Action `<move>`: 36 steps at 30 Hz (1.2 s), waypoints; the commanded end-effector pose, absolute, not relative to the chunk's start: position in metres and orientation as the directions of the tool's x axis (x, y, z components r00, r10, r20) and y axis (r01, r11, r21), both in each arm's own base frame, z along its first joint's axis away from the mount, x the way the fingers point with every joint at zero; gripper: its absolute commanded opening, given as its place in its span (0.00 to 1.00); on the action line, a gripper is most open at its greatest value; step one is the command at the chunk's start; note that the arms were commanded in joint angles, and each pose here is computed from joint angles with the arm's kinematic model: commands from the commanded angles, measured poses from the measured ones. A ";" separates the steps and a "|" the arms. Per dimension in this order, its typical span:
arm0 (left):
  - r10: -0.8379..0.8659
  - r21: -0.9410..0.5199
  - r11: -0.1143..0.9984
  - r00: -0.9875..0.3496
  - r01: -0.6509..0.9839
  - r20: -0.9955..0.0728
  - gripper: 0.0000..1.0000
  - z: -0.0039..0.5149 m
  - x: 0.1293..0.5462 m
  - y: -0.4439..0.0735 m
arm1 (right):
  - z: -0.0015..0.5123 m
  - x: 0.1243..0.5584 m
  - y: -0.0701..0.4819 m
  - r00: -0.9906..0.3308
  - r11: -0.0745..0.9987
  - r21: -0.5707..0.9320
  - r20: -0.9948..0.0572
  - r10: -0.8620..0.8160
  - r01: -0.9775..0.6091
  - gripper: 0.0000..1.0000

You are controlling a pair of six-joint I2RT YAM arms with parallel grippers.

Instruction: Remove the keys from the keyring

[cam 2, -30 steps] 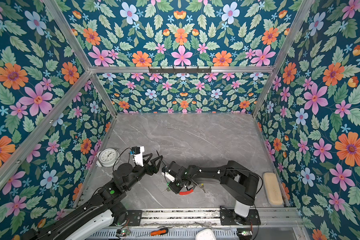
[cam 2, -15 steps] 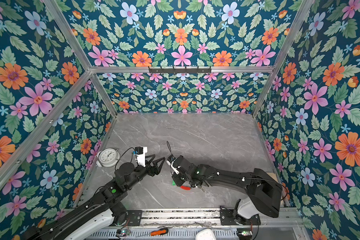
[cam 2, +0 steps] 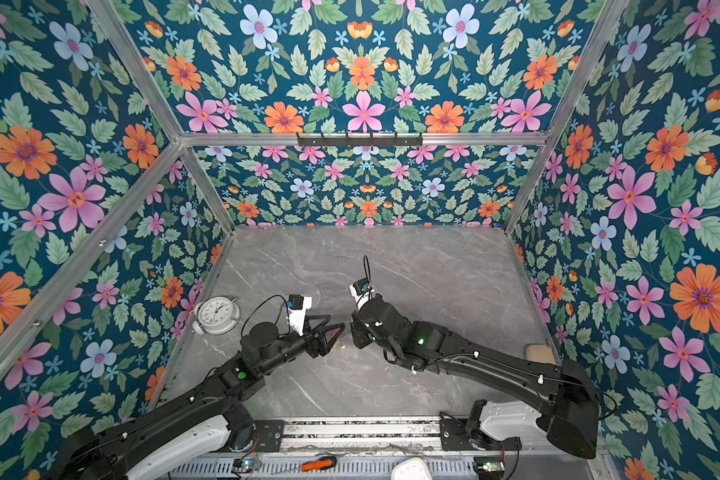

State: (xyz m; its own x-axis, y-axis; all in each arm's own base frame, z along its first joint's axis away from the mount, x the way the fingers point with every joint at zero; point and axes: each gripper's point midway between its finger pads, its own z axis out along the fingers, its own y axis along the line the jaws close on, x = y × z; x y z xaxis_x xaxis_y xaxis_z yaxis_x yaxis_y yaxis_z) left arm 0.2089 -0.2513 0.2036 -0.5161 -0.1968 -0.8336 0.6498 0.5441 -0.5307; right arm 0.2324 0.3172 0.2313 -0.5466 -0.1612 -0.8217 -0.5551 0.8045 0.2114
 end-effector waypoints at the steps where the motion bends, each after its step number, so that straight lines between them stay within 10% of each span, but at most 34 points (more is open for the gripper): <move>1: -0.219 -0.506 0.476 -0.461 0.719 -0.860 0.80 0.223 0.201 -0.256 | 0.239 0.237 0.313 -0.545 0.827 0.206 -0.827 -0.139 -0.523 0.00; 23: -0.143 -0.434 0.401 -0.413 0.807 -0.900 0.80 0.225 0.190 -0.273 | 0.242 0.227 0.321 -0.574 0.788 0.265 -0.808 -0.133 -0.556 0.00; 36: -0.098 -0.427 0.428 -0.428 0.797 -0.898 0.50 0.212 0.197 -0.279 | 0.251 0.223 0.321 -0.569 0.770 0.286 -0.813 -0.119 -0.570 0.00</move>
State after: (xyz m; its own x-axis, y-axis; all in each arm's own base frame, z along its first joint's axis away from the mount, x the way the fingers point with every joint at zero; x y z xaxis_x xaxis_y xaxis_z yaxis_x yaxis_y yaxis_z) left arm 0.1962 -0.2767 0.2060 -0.4466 -0.0947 -0.8897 0.7835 0.4387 -0.4400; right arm 0.2229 0.3179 0.2412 -0.5758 -0.1503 -0.8037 -0.5678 0.7807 0.2608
